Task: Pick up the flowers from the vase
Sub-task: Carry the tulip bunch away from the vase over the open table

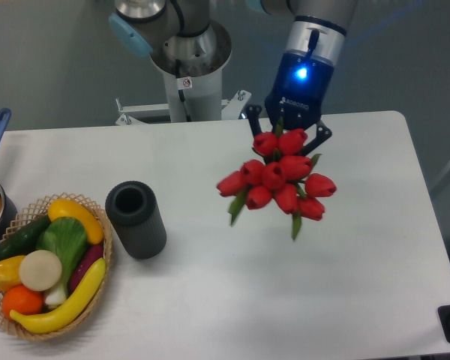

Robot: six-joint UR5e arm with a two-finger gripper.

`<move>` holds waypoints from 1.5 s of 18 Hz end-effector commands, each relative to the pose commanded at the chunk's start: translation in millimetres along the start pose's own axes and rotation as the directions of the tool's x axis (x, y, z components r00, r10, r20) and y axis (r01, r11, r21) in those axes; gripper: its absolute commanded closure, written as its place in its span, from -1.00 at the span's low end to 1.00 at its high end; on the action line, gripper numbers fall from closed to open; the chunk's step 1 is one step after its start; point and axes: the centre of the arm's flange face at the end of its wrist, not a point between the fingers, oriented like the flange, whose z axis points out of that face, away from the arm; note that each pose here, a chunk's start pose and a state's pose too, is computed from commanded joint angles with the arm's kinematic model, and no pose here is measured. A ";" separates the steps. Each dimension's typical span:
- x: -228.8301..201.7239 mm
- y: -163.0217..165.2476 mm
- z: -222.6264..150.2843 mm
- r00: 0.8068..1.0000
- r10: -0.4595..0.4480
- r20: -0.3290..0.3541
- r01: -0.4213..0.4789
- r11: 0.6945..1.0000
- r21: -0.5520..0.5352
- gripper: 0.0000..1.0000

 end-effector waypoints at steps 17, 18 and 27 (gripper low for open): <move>-4.1 36.4 70.8 0.989 0.148 -0.009 -0.137 0.892 -0.431 0.71; -1.8 38.7 77.4 0.987 0.161 -0.016 -0.150 0.875 -0.461 0.71; 10.0 45.8 97.1 0.975 0.216 -0.046 -0.206 0.816 -0.540 0.73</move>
